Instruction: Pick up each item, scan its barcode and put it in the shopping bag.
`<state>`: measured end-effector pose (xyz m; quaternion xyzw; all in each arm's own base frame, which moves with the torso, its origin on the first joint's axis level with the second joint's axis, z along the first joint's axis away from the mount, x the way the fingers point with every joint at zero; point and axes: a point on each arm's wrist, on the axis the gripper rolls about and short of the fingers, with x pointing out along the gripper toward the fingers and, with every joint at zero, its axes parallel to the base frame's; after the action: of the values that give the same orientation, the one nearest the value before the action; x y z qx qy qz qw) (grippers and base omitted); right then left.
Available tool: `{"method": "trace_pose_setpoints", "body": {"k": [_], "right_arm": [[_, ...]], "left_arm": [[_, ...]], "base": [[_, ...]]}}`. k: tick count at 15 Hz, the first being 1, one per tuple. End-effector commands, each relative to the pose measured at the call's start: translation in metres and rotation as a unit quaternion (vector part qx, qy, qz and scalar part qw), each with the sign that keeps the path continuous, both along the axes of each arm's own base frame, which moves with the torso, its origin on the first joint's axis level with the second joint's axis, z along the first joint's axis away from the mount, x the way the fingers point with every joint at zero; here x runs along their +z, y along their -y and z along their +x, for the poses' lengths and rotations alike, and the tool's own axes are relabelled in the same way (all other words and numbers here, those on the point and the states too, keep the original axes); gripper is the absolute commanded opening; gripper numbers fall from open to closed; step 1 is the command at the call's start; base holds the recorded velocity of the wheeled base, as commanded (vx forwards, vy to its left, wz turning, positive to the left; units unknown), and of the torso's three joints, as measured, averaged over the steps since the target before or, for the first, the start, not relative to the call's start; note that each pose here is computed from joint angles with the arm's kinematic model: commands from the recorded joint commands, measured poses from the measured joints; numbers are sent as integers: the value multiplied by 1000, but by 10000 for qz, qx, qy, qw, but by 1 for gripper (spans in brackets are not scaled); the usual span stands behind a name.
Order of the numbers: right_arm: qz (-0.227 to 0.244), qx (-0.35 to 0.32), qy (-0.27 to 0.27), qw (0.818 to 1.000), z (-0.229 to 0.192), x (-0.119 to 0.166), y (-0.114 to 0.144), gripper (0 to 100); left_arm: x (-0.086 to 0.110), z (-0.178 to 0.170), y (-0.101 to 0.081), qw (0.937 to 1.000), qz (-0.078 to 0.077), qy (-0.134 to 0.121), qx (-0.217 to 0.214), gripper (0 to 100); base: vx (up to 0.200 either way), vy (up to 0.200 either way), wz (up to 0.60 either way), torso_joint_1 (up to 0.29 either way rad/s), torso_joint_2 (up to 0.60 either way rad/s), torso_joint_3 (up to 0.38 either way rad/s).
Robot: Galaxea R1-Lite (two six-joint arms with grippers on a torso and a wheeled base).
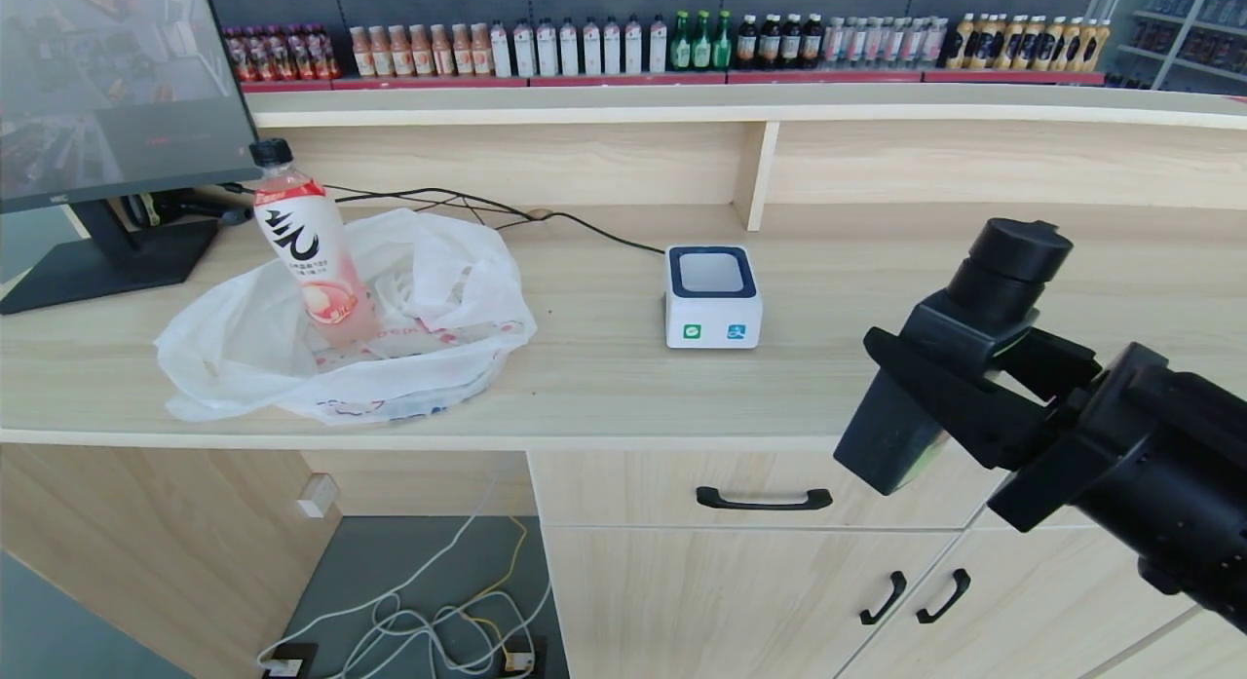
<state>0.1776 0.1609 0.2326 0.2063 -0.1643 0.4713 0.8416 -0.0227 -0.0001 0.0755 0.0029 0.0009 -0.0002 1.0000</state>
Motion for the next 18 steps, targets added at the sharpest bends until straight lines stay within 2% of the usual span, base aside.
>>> {"method": "trace_pose_setpoints", "body": {"k": [1,5,18], "right_arm": [[-25,419,155,9990,-12,4,-15,0],[-19,690,160,9975,-20,4,-23,0],[183,792,133,9966,-27,12,-15,0]], "left_arm": [[0,0,0,10000,2,1,2,100],[0,0,0,10000,2,1,2,100],[0,0,0,10000,2,1,2,100]], "base": [[0,0,0,0,0,0],[0,0,0,0,0,0],[0,0,0,0,0,0]]}}
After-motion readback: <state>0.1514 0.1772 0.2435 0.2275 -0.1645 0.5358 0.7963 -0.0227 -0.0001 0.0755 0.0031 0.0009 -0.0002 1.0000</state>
